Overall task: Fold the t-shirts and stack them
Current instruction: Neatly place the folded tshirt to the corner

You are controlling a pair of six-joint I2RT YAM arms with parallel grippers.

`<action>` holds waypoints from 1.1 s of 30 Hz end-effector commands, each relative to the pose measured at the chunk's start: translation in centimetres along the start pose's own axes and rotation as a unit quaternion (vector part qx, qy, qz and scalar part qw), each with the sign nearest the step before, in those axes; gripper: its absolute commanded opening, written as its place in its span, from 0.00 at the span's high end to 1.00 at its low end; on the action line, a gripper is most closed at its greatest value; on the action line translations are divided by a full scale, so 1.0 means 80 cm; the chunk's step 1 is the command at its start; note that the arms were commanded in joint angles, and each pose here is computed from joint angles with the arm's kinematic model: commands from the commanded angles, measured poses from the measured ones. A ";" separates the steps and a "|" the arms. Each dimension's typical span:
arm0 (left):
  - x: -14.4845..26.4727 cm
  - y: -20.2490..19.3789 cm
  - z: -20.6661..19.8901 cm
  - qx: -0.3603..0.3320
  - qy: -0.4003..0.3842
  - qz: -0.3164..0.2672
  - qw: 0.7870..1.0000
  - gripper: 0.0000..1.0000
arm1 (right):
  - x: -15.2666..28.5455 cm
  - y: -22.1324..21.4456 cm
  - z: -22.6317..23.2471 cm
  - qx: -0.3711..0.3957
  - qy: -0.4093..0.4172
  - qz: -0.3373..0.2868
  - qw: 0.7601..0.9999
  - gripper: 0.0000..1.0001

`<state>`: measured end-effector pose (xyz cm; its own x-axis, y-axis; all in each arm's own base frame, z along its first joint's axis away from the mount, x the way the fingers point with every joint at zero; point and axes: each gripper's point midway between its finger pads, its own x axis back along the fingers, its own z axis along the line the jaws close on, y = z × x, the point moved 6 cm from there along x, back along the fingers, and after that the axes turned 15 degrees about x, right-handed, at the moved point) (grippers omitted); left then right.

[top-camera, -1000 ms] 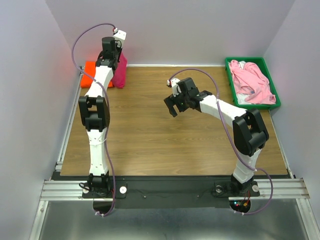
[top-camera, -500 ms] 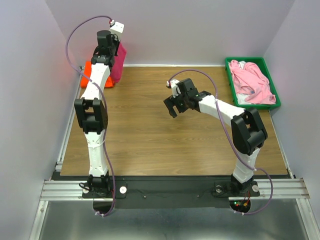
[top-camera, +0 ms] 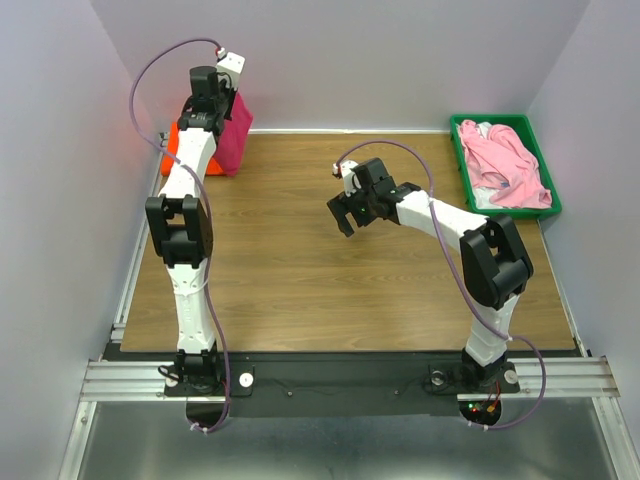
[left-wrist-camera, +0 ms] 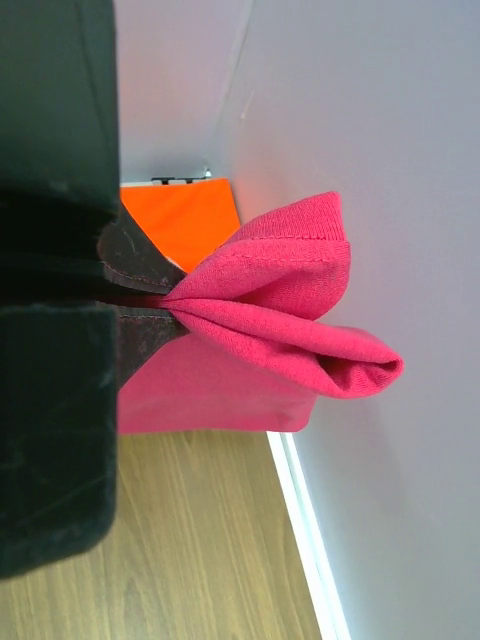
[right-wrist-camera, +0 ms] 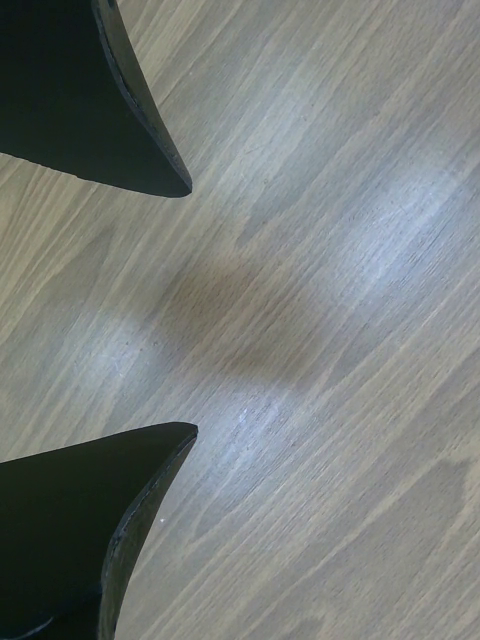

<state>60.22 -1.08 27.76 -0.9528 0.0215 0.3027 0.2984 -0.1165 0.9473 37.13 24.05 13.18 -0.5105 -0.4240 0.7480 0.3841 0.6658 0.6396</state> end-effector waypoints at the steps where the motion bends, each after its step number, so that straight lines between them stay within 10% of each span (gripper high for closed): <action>1: 0.029 0.060 0.023 -0.001 0.015 -0.067 0.998 1.00 | 0.000 0.016 -0.006 0.004 -0.005 -0.019 1.000 0.00; 33: -0.055 -0.002 0.108 -0.072 0.046 -0.078 0.993 1.00 | -0.029 0.014 -0.006 -0.007 0.008 0.004 1.000 0.00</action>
<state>63.92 6.54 19.50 -0.9316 -0.0362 0.3616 0.3611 -0.2045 0.9098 38.25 24.81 10.99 -0.4770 -0.4069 0.7790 0.4105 0.6806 0.6069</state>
